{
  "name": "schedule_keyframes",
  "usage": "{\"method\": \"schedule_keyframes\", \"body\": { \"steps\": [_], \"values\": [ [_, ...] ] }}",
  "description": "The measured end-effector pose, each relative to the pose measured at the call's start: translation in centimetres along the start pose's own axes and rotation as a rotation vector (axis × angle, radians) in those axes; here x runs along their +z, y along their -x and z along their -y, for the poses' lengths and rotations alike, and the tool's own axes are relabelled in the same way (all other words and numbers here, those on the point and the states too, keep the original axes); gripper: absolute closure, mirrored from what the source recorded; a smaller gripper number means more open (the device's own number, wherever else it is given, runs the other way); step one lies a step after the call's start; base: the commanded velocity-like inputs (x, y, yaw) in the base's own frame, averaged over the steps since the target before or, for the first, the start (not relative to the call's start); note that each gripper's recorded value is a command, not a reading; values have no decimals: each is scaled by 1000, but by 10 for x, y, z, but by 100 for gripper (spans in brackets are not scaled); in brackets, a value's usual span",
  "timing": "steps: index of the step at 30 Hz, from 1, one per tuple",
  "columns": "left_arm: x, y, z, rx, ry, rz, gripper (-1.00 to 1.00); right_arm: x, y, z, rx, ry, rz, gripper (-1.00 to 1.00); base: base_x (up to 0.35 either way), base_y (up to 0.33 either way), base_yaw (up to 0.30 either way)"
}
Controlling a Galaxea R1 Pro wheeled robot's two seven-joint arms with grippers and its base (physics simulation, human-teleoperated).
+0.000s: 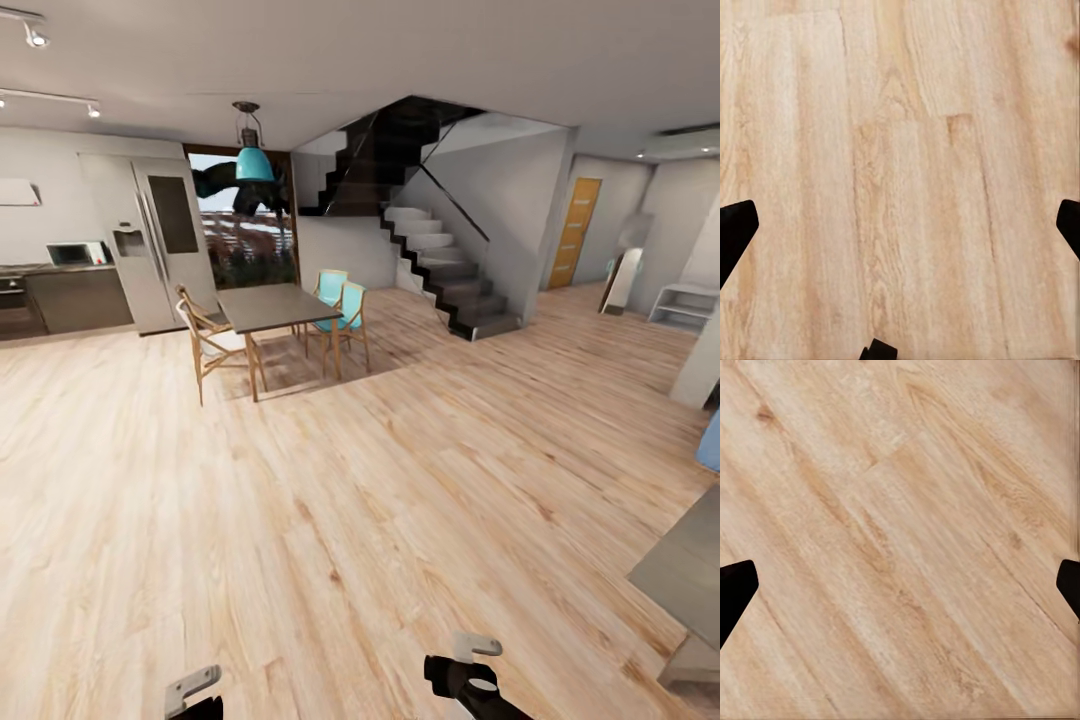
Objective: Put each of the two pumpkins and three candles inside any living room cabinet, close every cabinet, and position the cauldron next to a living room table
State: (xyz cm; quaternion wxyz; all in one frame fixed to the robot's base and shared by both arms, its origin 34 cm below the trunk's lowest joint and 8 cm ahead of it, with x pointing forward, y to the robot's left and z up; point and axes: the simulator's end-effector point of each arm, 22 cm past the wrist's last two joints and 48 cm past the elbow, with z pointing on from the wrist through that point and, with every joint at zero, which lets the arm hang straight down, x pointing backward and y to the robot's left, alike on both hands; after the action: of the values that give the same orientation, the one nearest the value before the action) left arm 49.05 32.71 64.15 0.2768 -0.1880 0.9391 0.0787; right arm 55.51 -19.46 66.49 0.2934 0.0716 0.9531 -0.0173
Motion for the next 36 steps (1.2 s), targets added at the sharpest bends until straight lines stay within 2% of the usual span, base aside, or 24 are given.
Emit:
{"method": "schedule_keyframes", "body": {
  "steps": [19, 26, 36],
  "values": [
    [0, 0, 0, 0, 0, -1, -100, 0, 0, 0, 1, 1, 1, -100, 0, 0, -279],
    [0, 0, 0, 0, 0, 0, -100, 0, -1, -9, 2, 44, -2, -100, 0, 0, -279],
    [0, 0, 0, 0, 0, -1, -100, 0, -2, -11, 2, 49, -5, -100, 0, 0, -280]
  ]
}}
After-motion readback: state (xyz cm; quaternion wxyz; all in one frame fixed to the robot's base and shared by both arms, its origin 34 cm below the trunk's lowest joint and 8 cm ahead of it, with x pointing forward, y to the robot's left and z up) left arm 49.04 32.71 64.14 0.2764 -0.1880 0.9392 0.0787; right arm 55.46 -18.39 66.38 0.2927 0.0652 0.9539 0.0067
